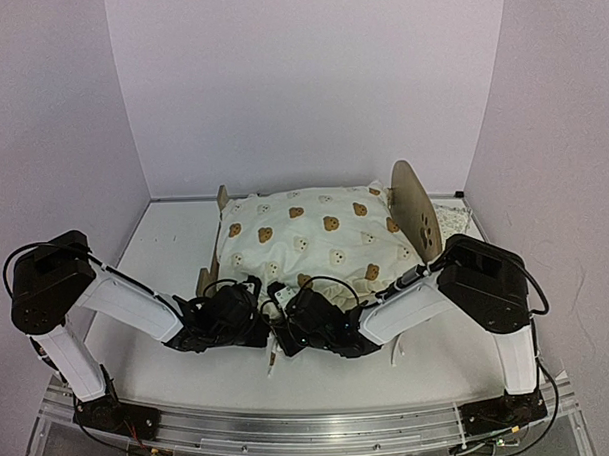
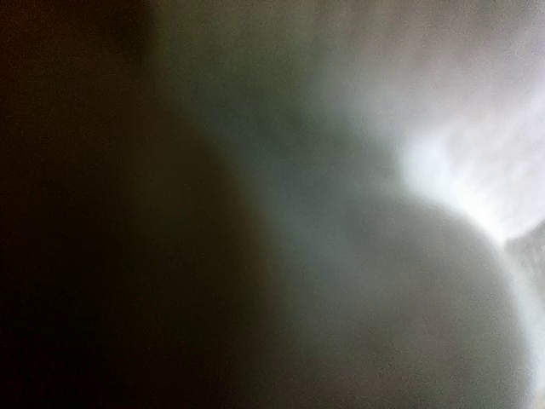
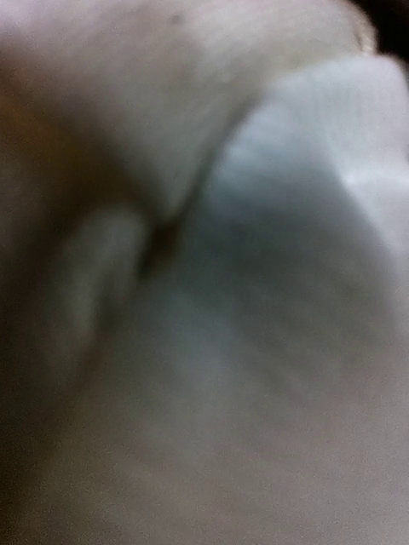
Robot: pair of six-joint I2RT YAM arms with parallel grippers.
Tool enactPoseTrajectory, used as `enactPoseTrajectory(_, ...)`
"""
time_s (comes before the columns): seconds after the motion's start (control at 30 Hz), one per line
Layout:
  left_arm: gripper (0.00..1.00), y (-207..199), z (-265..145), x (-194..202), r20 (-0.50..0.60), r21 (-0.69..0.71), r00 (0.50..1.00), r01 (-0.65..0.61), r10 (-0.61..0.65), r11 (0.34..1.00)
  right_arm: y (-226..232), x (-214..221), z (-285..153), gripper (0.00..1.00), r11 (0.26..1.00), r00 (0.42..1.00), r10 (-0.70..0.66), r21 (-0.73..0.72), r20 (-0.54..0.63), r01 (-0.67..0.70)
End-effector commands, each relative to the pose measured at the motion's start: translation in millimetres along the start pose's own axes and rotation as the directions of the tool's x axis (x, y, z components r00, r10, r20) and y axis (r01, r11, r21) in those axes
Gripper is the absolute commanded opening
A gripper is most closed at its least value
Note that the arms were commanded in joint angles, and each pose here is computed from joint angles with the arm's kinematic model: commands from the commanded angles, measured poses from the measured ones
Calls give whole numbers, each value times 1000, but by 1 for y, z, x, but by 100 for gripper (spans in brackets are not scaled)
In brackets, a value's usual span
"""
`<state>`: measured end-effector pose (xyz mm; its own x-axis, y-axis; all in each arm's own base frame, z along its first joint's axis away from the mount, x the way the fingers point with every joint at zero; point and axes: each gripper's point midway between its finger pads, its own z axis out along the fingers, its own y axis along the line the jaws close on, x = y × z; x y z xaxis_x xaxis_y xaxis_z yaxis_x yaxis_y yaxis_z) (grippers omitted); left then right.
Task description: Set up the pet bed
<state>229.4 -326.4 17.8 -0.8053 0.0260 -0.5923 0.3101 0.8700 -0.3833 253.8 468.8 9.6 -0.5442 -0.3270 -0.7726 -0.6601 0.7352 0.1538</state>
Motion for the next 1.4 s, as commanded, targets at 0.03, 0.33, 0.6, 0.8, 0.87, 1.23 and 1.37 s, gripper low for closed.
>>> enactPoseTrajectory(0.03,0,-13,0,3,-12,67,1000,-14,15,998,11,-18,3,21,999,997,13,-45,71,-10)
enactPoseTrajectory(0.33,0,-15,1,0,-12,64,999,-33,34,997,22,-22,-6,38,994,993,-75,-79,91,82)
enactPoseTrajectory(0.6,0,-20,-1,-2,-12,82,998,-53,54,995,28,-27,-2,26,984,977,-139,-89,165,155)
enactPoseTrajectory(0.8,0,-22,-2,-2,-17,86,998,-61,62,994,28,-25,5,24,979,968,-173,-79,183,190)
enactPoseTrajectory(0.87,0,-22,-2,-2,-19,87,998,-62,64,994,29,-24,7,22,978,968,-175,-79,181,191)
enactPoseTrajectory(1.23,0,-26,-10,-6,-14,95,998,-58,60,994,34,-27,-4,0,975,957,-177,-93,228,203)
enactPoseTrajectory(1.37,7,-25,-20,-8,-13,92,998,-54,56,994,28,-28,-7,0,981,959,-165,-61,231,183)
